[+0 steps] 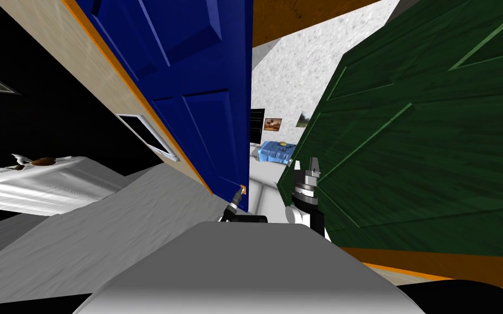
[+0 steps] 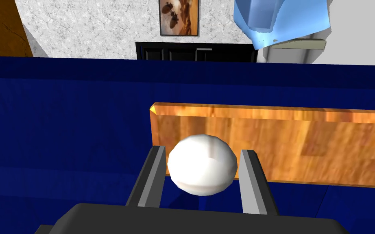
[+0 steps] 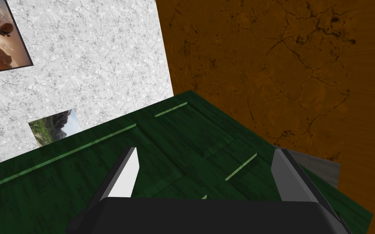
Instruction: Push the door open
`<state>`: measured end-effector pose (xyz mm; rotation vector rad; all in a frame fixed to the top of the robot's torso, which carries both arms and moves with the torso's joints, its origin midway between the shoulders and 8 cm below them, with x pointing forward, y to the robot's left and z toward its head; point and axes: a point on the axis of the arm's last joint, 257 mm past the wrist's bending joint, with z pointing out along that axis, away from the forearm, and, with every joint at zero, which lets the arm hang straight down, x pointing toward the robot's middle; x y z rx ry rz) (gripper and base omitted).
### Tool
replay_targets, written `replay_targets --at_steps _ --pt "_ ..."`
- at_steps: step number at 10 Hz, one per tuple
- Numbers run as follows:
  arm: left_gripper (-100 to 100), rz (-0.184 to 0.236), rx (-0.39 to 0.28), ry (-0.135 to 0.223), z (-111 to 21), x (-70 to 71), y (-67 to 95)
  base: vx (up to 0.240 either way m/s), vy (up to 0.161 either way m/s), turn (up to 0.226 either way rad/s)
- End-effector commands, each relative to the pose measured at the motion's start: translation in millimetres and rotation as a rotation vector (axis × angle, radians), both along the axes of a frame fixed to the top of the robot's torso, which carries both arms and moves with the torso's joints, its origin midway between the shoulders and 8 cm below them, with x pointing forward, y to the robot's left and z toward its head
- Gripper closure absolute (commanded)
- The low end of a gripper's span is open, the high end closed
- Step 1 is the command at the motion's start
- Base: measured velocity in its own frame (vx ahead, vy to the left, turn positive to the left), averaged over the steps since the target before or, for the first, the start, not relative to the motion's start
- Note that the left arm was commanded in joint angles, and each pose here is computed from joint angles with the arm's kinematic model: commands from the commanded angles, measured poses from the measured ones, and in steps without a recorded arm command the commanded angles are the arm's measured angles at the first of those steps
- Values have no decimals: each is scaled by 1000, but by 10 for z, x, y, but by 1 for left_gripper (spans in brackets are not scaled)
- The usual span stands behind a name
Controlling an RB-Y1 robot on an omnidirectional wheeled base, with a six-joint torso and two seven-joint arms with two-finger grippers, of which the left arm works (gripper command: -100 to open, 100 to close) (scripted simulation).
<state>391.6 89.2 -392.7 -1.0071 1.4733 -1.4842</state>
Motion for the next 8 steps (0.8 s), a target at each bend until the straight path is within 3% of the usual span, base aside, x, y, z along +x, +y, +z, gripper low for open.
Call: replay_targets --at_steps 1,3,8 --pt "100 0 -2 -4 16 5 -2 -6 1 3" --pt "100 15 6 2 -14 27 76 30 -23 16" --pt "100 63 20 0 -20 128 290 154 -80 29"
